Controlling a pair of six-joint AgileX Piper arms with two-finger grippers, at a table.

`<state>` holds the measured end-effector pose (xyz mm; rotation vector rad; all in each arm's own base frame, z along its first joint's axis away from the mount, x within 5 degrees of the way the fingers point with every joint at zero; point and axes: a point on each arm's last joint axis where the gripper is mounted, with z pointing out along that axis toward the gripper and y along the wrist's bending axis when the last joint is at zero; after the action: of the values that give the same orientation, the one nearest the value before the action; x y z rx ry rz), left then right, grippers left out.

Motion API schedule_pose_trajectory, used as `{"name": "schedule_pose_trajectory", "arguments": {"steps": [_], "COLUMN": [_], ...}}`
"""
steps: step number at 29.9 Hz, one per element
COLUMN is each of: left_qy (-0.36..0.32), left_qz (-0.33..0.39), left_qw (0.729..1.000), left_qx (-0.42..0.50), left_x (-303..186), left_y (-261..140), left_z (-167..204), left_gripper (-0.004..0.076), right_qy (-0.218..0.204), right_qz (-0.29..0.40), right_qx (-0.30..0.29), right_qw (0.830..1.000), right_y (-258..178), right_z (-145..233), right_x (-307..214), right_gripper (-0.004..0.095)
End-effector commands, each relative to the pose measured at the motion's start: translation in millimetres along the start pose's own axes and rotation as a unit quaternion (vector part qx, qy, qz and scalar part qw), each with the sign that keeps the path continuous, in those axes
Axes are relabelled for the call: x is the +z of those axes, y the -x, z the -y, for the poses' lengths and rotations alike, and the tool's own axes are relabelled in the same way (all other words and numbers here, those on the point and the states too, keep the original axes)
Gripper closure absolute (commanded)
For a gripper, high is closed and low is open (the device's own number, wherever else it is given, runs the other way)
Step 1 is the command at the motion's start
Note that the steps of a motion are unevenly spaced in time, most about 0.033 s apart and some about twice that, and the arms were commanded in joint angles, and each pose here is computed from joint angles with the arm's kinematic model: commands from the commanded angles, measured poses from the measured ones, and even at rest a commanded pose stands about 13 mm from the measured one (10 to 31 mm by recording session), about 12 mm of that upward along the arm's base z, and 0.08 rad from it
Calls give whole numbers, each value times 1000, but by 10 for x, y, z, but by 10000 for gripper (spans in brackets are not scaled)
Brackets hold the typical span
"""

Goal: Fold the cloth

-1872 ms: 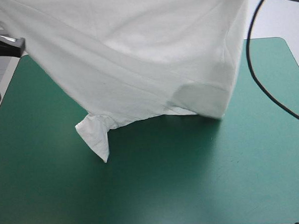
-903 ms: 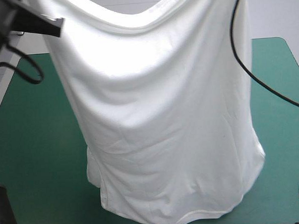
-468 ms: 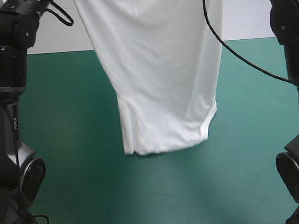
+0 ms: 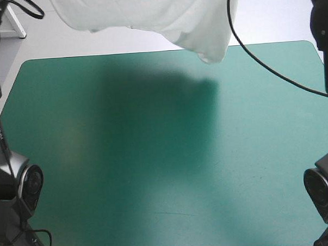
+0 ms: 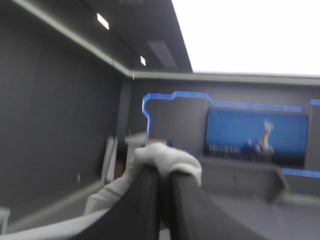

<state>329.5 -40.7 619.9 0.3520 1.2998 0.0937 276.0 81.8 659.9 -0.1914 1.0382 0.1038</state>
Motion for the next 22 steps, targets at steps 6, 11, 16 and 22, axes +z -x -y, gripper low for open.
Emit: {"name": "schedule_pose_trajectory", "arguments": {"steps": [6, 11, 16, 22], "left_qy": [-89, -127, -129, -137], "left_qz": [-215, -363, -409, -451], "left_qw": [972, 922, 901, 878], "left_qx": [-21, -41, -71, -81], "left_x": [495, 617, 665, 393], "left_y": [-958, -1546, -1784, -1727], "left_z": [268, 418, 483, 498], "left_gripper": [734, 734, 734, 734], "right_qy": [-37, -55, -2, 35], "right_qz": [-343, -500, -528, -563], "right_qx": [8, 10, 48, 74], "right_qw": [938, 864, 848, 822], "right_y": [-1428, -2141, -2262, -2111], "right_z": [-92, -165, -301, -427], "right_x": [320, 303, 275, 29], "right_gripper": [922, 922, 922, 922]}}
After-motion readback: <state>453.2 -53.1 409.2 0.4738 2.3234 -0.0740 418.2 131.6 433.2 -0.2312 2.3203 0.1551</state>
